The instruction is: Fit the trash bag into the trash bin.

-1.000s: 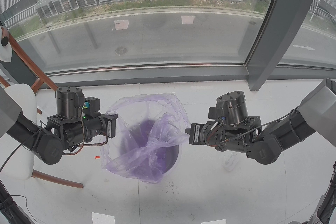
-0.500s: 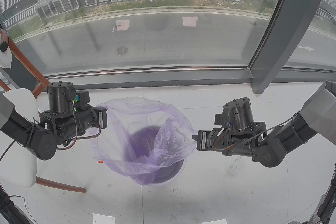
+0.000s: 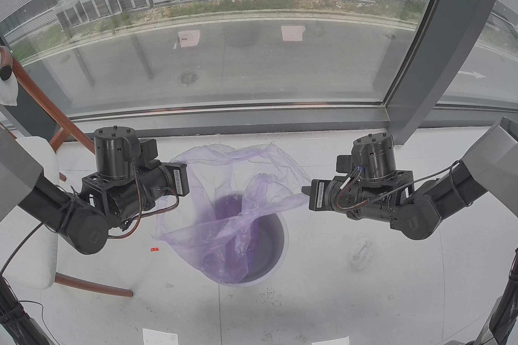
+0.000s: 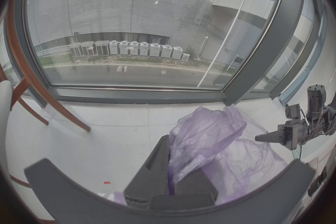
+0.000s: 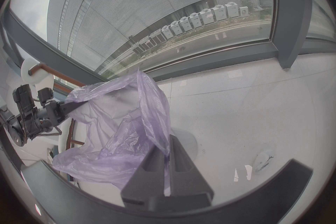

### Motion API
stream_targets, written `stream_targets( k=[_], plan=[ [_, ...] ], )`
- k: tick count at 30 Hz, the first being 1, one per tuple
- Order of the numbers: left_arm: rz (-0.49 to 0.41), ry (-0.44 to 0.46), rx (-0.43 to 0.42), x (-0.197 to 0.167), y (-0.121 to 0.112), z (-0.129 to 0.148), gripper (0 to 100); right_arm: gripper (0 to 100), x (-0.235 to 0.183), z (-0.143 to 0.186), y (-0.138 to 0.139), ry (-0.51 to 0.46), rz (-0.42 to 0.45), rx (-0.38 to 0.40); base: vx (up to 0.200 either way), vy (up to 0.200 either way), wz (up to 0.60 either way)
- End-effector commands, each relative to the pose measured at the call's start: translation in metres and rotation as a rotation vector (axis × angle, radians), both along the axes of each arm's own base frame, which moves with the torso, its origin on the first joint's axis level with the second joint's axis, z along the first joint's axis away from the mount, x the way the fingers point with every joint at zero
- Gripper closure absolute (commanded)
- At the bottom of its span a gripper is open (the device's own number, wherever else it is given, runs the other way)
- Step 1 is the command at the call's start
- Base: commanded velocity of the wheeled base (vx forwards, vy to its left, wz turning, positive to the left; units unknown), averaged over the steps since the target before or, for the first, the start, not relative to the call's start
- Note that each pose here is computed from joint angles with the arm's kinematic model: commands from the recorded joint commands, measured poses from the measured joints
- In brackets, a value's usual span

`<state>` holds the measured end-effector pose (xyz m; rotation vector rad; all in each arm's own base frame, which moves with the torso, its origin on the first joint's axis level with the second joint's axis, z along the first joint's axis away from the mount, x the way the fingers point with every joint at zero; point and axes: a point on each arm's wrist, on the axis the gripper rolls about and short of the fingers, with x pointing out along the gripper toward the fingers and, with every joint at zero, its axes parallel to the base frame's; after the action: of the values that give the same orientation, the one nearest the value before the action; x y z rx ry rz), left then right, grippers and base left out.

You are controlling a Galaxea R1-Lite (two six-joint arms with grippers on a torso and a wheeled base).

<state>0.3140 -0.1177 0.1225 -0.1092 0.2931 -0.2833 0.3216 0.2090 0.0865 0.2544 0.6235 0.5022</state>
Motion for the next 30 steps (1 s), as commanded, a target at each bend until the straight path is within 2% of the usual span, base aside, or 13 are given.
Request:
stream_targets(
  k=[1, 7, 13, 19, 22, 26, 30],
  plan=[
    [0.001, 0.024, 0.012, 0.004, -0.003, -0.041, 100, 100, -0.005, -0.016, -0.01, 0.03, 0.042, -0.063, 0.0, 0.0, 0.0],
    [0.006, 0.072, 0.084, -0.01, 0.008, -0.06, 100, 100, -0.015, -0.031, -0.017, 0.082, 0.059, -0.101, 0.0, 0.0, 0.0],
    [0.025, 0.103, 0.094, -0.015, 0.011, -0.067, 100, 100, -0.017, -0.049, -0.025, 0.106, 0.046, -0.113, 0.0, 0.0, 0.0],
    [0.03, 0.076, 0.082, -0.02, 0.014, -0.069, 100, 100, -0.019, -0.069, -0.03, 0.062, 0.071, -0.088, 0.0, 0.0, 0.0],
    [0.037, 0.091, 0.087, -0.017, 0.015, -0.076, 100, 100, -0.018, -0.076, -0.03, 0.053, 0.095, -0.088, 0.0, 0.0, 0.0],
    [0.068, 0.08, 0.083, -0.005, 0.02, -0.077, 100, 100, -0.002, -0.082, -0.031, 0.044, 0.069, -0.08, 0.0, 0.0, 0.0],
    [0.066, 0.09, 0.087, 0.007, 0.015, -0.077, 100, 100, 0.019, -0.075, -0.028, 0.001, 0.044, -0.045, 0.0, 0.0, 0.0]
  ],
)
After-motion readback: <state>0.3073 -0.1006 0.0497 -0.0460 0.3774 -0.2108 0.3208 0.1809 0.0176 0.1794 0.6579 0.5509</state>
